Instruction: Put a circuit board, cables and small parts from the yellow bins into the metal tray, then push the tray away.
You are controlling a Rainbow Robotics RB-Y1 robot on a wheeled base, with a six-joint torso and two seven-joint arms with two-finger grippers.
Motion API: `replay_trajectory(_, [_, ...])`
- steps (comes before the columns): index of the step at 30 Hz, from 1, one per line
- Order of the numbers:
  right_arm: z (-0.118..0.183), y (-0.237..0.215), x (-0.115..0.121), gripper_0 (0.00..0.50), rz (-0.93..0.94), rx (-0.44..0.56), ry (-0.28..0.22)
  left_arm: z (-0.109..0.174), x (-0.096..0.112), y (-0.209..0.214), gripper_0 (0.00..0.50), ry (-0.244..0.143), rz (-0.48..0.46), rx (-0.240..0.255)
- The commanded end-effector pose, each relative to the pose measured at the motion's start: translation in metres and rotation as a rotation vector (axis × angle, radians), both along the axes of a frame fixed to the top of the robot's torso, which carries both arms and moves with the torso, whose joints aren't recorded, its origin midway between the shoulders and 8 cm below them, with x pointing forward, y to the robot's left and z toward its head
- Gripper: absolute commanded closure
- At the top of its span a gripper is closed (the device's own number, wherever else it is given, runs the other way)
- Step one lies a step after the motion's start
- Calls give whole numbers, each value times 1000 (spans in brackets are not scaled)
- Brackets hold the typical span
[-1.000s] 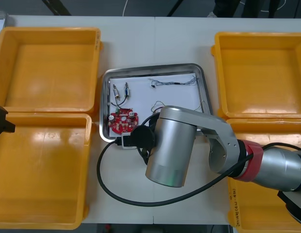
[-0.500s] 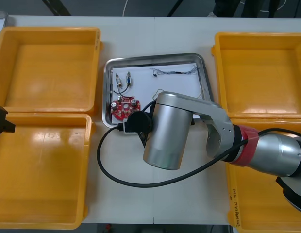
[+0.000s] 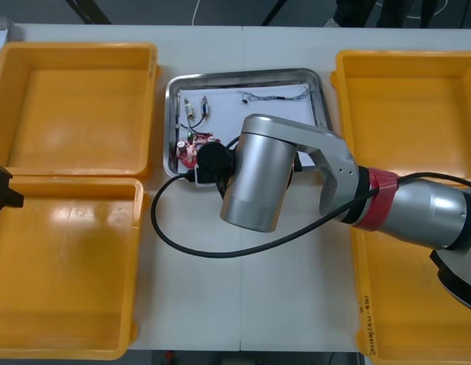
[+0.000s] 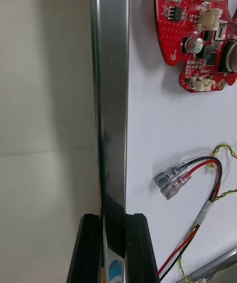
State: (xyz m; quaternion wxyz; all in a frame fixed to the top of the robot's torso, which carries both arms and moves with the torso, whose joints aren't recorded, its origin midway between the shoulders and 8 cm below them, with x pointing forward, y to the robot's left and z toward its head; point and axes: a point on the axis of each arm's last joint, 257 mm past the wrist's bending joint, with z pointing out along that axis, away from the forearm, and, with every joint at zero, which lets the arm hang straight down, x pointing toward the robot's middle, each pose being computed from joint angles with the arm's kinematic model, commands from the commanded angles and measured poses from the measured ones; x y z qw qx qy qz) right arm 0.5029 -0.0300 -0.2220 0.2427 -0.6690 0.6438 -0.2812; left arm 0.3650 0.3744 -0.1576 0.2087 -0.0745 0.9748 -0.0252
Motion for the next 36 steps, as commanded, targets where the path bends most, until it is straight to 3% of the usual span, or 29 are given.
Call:
replay_trajectory(1, [25,13,19,500,29,-4,-55,11,-4,12,0,-21,-79,79])
replay_trajectory(12, [34,17,39,500,-3,32,-39,11,-4,12,0,-21,-79,79])
replay_trajectory(36, [55,32,72,500,-17,38,-87,11,-4,12,0,-21,-79,79])
